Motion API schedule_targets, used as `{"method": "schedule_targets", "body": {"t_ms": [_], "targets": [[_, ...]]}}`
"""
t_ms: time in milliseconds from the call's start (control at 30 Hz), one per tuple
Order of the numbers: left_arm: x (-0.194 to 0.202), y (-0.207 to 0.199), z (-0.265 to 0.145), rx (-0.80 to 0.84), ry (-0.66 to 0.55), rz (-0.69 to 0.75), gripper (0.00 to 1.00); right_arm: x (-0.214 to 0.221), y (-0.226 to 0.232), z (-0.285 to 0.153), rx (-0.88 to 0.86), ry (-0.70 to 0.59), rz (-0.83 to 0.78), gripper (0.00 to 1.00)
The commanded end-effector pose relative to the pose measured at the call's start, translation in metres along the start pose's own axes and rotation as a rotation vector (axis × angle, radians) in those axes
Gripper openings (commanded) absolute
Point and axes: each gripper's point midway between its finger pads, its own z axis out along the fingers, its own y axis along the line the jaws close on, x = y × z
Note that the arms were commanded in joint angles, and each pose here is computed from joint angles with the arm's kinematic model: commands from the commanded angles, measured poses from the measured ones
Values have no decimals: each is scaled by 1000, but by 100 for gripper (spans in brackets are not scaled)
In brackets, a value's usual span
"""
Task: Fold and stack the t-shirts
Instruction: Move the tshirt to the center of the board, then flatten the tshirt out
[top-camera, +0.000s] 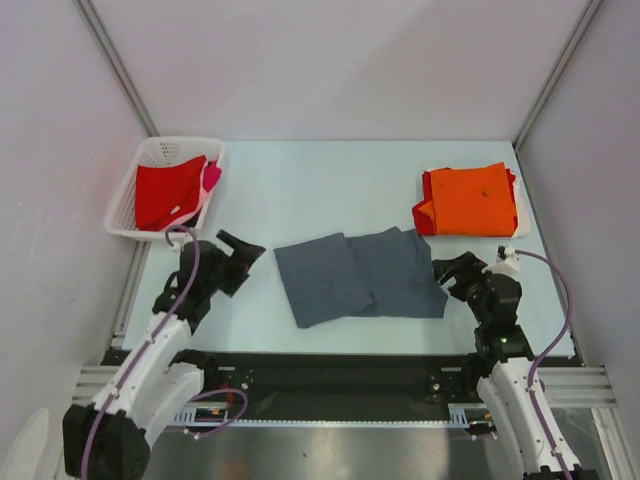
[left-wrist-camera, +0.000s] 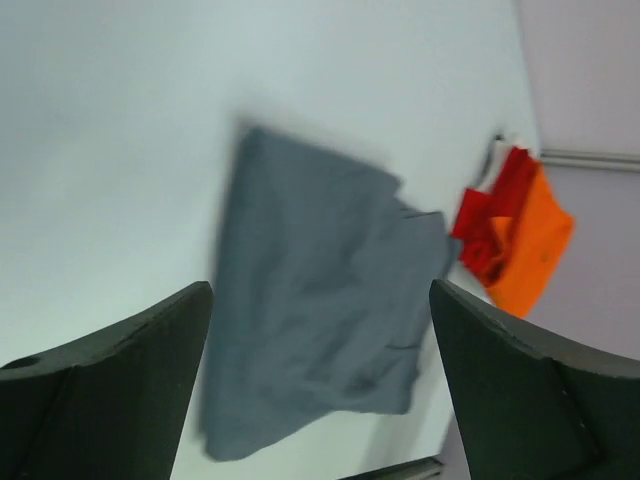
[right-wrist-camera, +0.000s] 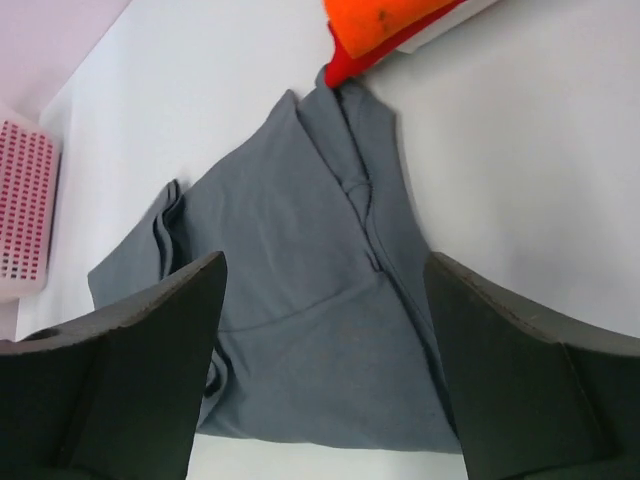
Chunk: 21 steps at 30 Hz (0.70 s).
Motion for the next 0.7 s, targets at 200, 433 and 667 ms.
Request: {"method": "schedule_targets", "body": {"t_ms": [200,433,667], "targets": [[-2,-16,-22,120,-90,341,95,6,33,10,-124,68,-106,65],[37,-27,32,113,44,493,96,-2,66,59,-62,179,-175,59],[61,-89,58,139,102,616,93,0,69,104,48,292,-202,50]]}}
